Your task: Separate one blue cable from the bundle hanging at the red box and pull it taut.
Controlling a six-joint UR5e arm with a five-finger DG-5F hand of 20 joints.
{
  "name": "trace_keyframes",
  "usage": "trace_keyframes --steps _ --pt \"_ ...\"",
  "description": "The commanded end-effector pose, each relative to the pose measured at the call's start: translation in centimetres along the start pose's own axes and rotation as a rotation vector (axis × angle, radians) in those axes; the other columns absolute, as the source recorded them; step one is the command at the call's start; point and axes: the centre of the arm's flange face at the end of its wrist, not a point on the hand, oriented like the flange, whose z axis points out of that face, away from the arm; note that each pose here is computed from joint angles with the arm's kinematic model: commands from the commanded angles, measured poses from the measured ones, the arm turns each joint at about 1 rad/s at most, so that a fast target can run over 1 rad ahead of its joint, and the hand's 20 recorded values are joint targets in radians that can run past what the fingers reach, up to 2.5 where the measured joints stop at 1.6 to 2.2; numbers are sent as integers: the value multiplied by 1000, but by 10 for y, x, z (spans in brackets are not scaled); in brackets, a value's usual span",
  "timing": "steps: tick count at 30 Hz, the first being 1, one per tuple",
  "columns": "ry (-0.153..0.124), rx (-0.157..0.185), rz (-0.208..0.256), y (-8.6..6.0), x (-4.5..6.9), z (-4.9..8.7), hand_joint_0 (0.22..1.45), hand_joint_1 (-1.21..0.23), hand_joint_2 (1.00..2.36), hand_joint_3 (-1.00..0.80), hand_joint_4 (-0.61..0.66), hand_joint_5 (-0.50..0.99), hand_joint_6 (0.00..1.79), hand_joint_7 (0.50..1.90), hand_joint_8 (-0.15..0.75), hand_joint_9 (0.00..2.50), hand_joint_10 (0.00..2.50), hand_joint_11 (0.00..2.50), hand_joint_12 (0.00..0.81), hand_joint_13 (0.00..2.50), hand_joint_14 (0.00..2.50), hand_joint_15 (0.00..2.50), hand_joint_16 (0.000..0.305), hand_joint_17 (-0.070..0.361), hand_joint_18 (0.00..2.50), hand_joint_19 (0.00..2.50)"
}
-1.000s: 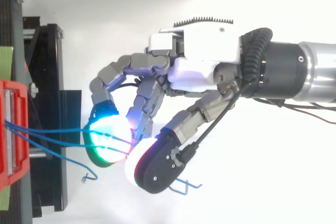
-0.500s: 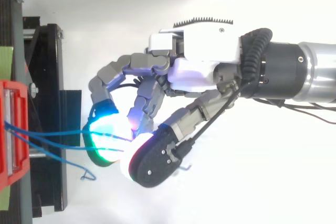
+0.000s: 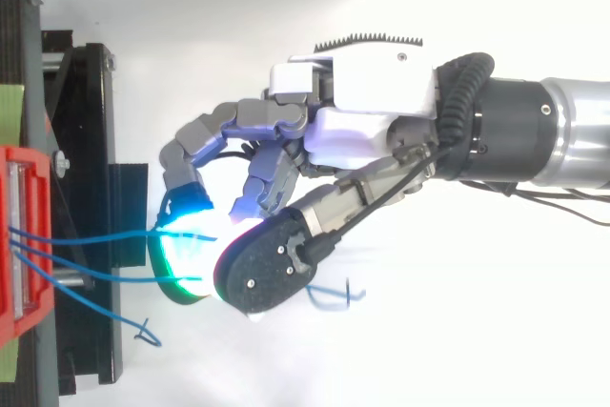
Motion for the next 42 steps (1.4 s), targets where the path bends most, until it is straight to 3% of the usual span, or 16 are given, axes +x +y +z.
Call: trace_keyframes --steps 1,6,16,18,21,26,29,32,38,42 --pt "0 -1 0 0 1 0 625 -784 1016 -282 129 -149 765 1209 358 1090 18 738 409 1166 19 533 47 105 1116 536" --pt "-2 0 0 -1 0 0 652 -855 1018 -265 148 -170 793 1157 358 1068 20 738 409 1157 18 537 47 105 1116 528" --pt "-2 0 0 -1 0 0 763 -921 1000 -500 164 -184 807 1091 355 1056 20 758 401 1153 18 527 46 103 1125 516" --pt "-2 0 0 -1 0 0 742 -950 1000 -500 161 -183 805 1119 348 1057 22 762 401 1147 19 525 46 103 1127 514" --pt "-3 3 -7 -1 -1 0 615 -993 1000 -500 138 -179 803 1162 329 960 20 739 401 1051 18 539 47 106 1051 537" --pt "-28 14 -54 1 -10 -3 478 -773 1000 -500 159 -160 768 1160 315 839 15 684 422 998 17 515 53 120 1055 541" --pt "-46 22 -72 0 -14 -4 560 -534 1000 -500 137 -143 737 1222 287 836 18 668 387 969 18 503 49 110 1021 590" --pt "-56 20 -77 1 -17 -5 623 -428 1003 -455 139 -133 725 1212 284 859 18 664 380 988 16 514 47 106 1030 611" --pt "-85 16 -87 2 -20 -5 625 -546 1018 -242 158 -118 690 1251 292 882 17 644 383 1001 16 512 48 107 1045 612" --pt "-89 13 -90 3 -20 -5 613 -596 1020 -184 157 -125 694 1262 299 880 15 646 384 1001 17 521 48 108 1052 602"
